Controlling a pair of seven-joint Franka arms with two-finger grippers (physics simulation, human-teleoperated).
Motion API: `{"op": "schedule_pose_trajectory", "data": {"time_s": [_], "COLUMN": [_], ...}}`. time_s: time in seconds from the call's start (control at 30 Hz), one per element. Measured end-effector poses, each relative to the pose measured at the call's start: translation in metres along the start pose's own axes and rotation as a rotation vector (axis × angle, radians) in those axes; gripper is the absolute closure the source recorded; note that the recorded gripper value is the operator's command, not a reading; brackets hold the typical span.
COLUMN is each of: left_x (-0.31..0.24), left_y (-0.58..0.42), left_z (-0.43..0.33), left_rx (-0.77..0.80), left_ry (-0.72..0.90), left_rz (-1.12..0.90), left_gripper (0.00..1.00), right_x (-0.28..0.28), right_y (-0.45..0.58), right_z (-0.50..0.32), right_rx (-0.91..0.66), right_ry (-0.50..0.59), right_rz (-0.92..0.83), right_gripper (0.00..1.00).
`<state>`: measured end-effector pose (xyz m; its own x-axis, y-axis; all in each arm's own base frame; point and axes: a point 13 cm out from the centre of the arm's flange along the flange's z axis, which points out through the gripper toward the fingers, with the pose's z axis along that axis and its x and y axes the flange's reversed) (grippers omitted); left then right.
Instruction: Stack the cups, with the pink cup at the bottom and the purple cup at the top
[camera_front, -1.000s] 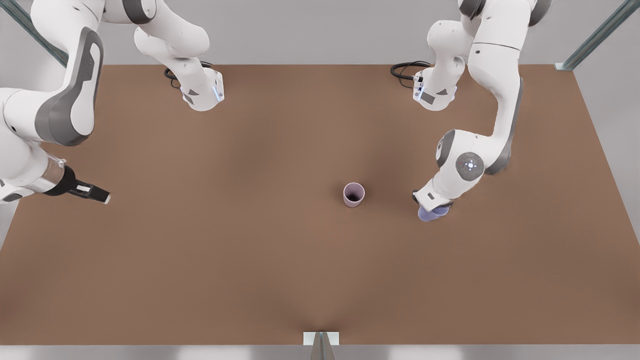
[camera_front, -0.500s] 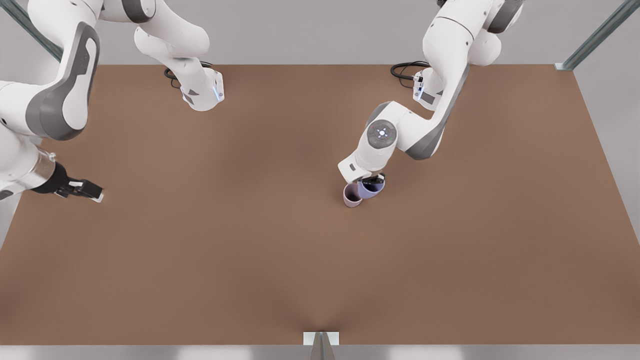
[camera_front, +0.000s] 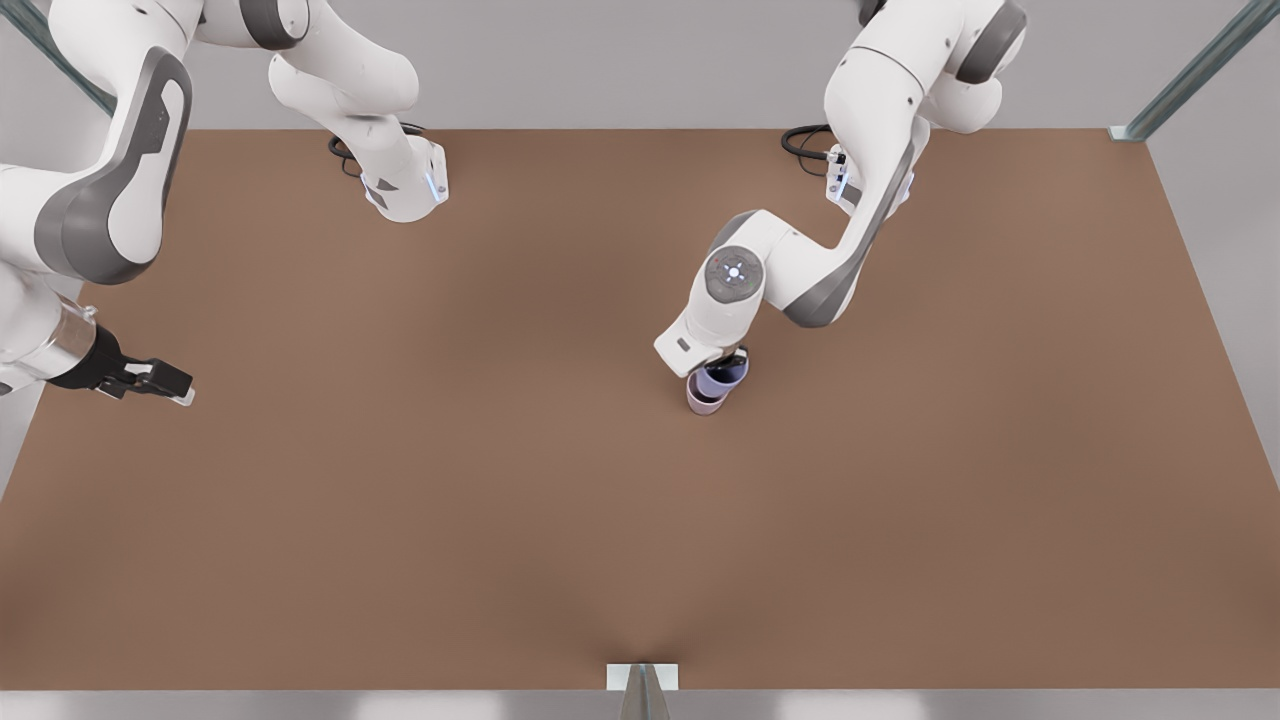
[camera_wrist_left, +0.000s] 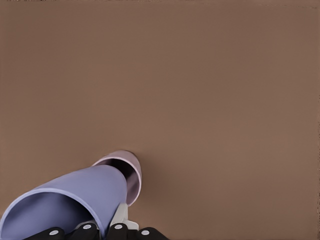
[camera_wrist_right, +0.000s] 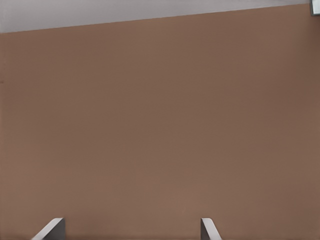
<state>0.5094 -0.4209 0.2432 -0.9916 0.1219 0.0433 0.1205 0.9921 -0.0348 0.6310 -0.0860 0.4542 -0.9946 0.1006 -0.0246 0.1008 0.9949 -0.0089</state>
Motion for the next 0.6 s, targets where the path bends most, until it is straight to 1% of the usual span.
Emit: {"op": "schedule_pose_trajectory", "data": {"time_s": [0.6], "left_x": [0.002], "left_y": [-0.006], "left_z": [0.025], "left_rx": [-0.016], "left_ry": [0.022], "left_rz": [-0.094], "left_gripper": [0.79], "right_x": [-0.001], "right_y": [-0.001], "right_z": [0.001], "right_rx": [0.002], "right_ry": [-0.001], "right_rz": [-0.026], "right_gripper": [0.00]}}
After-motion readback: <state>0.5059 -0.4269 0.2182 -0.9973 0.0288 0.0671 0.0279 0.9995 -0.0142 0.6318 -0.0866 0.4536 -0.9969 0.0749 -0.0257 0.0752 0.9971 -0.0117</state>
